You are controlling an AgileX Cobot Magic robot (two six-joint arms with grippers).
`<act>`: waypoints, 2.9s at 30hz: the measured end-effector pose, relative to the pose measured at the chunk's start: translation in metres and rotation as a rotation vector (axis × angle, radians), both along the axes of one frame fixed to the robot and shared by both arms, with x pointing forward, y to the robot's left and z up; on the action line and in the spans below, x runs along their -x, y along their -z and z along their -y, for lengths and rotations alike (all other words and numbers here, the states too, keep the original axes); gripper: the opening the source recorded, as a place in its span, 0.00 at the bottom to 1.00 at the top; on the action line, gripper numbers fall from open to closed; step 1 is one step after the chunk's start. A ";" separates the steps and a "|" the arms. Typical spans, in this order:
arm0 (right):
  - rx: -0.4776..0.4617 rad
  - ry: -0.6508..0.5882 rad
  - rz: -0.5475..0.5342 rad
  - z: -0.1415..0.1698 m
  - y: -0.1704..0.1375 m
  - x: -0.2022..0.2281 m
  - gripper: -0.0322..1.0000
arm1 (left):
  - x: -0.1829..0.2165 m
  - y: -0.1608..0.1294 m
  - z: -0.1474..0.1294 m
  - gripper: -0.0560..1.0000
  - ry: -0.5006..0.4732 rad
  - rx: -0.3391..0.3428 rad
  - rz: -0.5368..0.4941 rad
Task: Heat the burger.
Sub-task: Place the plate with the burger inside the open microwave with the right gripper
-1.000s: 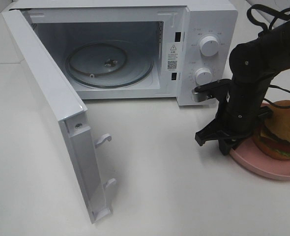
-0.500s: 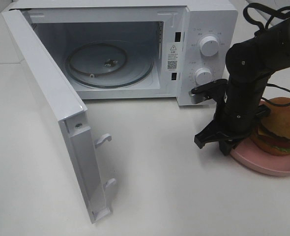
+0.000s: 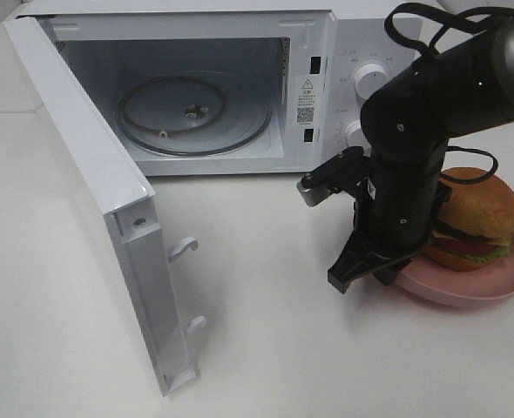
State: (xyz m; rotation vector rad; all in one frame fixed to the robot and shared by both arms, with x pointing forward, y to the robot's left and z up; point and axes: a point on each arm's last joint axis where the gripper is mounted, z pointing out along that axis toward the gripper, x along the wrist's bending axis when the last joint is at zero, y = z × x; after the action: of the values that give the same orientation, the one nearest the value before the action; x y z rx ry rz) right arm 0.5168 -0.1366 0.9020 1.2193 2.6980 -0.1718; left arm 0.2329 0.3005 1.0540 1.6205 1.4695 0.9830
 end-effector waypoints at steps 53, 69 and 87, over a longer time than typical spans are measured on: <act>0.117 -1.236 0.142 -0.027 -0.028 0.100 0.06 | 0.000 0.000 0.000 0.05 0.000 0.000 0.000; 0.214 -1.444 0.121 -0.026 -0.029 0.098 0.06 | 0.000 0.000 0.000 0.05 0.000 0.000 0.000; 0.111 -1.491 0.300 -0.034 -0.033 0.083 0.06 | 0.000 0.000 0.000 0.05 0.000 0.000 0.000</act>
State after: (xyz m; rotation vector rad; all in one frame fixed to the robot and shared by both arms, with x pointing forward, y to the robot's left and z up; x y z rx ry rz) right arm 0.4334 -0.1026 0.9345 -0.8517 2.5016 0.0752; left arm 0.2329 0.3005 1.0540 1.6205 1.4695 0.9830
